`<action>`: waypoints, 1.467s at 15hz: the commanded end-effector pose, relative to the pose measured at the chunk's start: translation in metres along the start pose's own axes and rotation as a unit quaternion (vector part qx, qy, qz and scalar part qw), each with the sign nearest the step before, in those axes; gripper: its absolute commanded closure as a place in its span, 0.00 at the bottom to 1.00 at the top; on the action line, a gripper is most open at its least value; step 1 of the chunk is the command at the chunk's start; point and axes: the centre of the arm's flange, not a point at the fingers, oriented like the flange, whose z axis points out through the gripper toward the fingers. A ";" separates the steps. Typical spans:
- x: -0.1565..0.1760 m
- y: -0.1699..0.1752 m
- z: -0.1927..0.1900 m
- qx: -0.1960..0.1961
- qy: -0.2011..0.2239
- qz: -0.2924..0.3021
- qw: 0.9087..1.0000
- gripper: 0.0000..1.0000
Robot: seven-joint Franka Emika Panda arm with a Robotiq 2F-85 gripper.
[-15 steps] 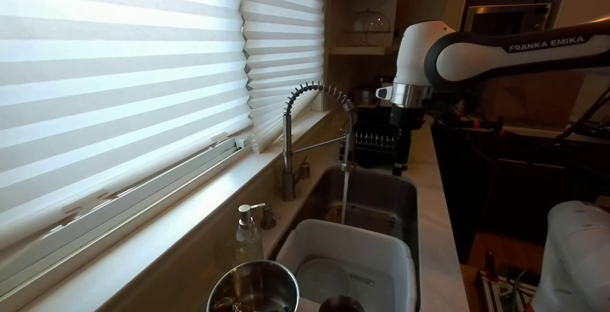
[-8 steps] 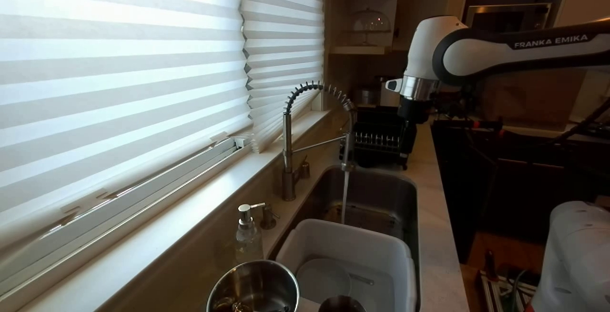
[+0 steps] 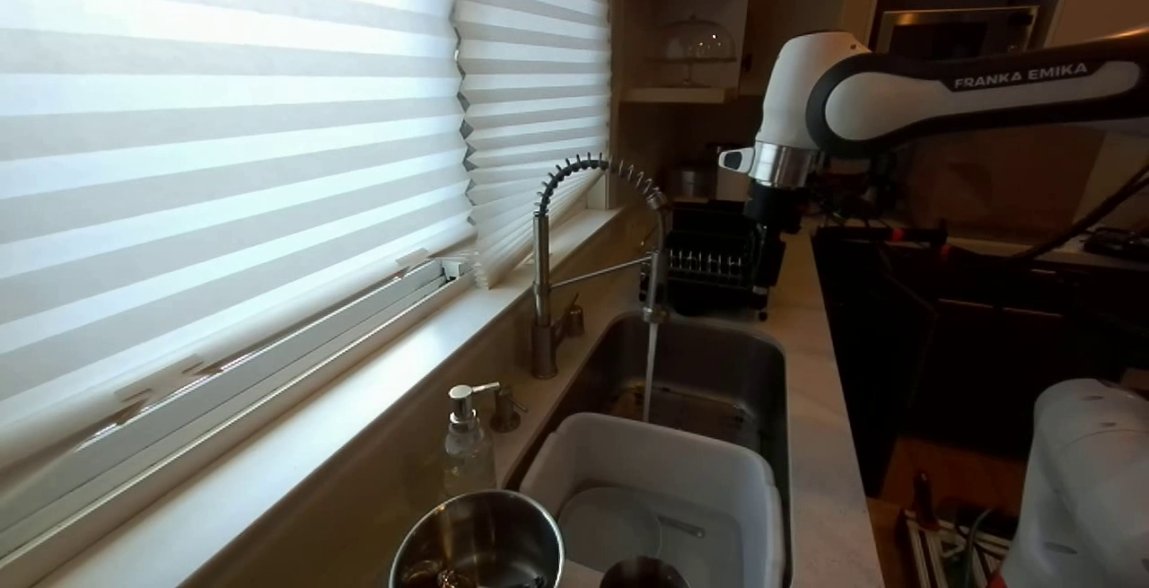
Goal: Turn off the faucet
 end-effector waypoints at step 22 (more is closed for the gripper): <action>0.109 0.223 0.026 0.063 0.142 0.069 0.986 0.00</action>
